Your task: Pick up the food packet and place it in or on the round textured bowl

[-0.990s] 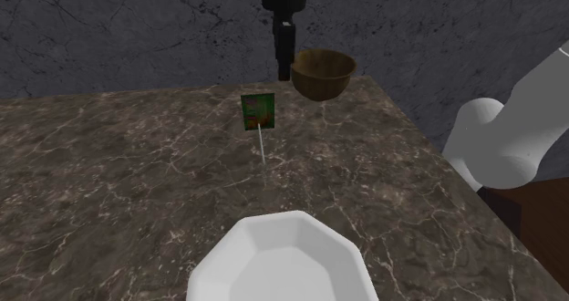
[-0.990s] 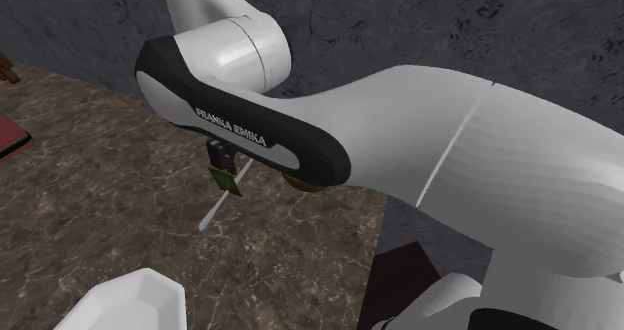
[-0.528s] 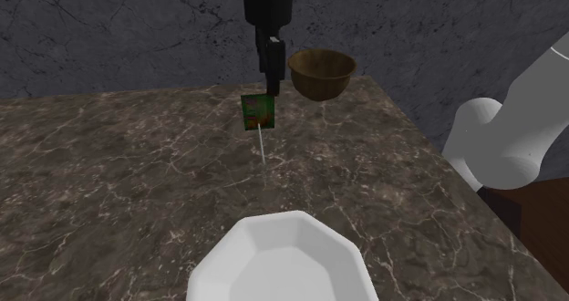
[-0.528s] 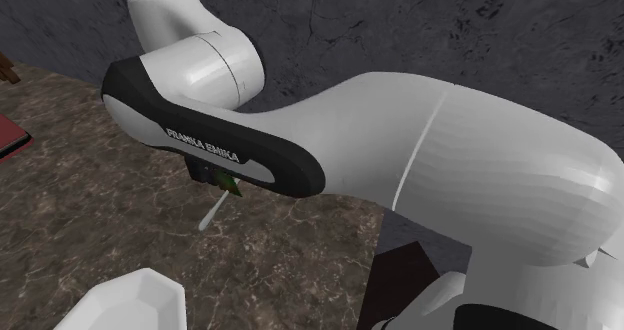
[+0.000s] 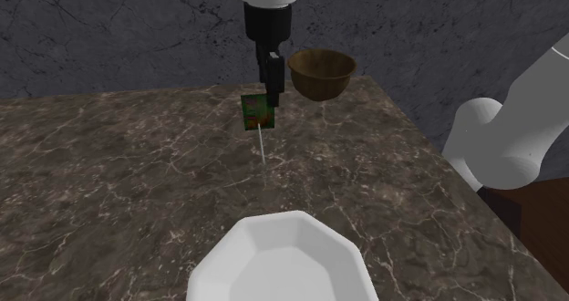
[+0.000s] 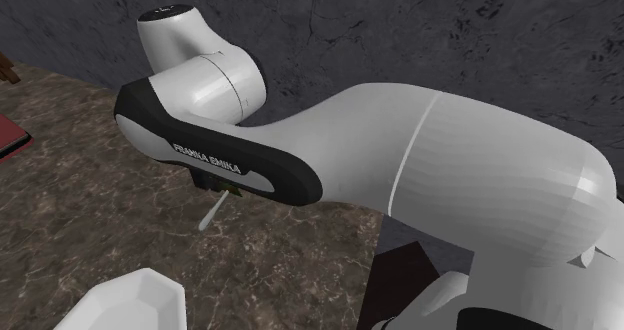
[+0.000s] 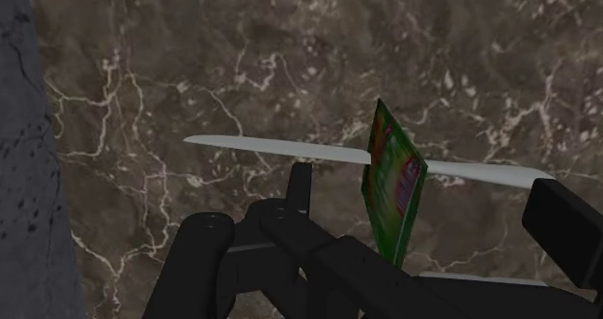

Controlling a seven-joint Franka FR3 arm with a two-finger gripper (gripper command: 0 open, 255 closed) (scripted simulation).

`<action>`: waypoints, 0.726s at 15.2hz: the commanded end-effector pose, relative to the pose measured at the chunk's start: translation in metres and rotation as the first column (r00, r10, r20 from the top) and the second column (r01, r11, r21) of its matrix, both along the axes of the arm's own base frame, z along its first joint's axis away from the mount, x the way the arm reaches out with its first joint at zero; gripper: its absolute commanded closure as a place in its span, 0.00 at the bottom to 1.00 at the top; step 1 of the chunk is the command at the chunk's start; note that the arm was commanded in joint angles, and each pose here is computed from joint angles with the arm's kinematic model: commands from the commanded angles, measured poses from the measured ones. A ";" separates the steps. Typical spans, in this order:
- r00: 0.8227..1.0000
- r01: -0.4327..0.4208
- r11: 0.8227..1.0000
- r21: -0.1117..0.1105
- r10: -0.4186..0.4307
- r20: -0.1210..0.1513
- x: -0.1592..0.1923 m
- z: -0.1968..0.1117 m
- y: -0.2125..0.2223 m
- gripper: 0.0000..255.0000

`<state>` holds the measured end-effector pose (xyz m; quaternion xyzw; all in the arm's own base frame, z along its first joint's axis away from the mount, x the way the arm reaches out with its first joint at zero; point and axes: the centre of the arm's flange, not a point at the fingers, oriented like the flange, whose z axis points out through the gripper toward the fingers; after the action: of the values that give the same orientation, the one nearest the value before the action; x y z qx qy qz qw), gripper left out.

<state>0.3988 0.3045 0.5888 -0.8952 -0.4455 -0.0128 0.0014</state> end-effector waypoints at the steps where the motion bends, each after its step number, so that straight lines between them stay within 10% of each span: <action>1: 1.000 0.000 1.000 0.000 0.000 0.000 0.000 0.000 0.000 0.00; 3: 1.000 0.000 1.000 0.000 0.000 0.000 0.000 0.000 0.000 0.00; 4: 1.000 0.000 1.000 0.000 0.000 0.000 0.000 0.000 0.000 1.00; 11: 1.000 0.000 1.000 0.000 0.000 0.000 0.000 0.000 0.000 1.00</action>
<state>0.3987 0.3044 0.5888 -0.8952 -0.4455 -0.0130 0.0014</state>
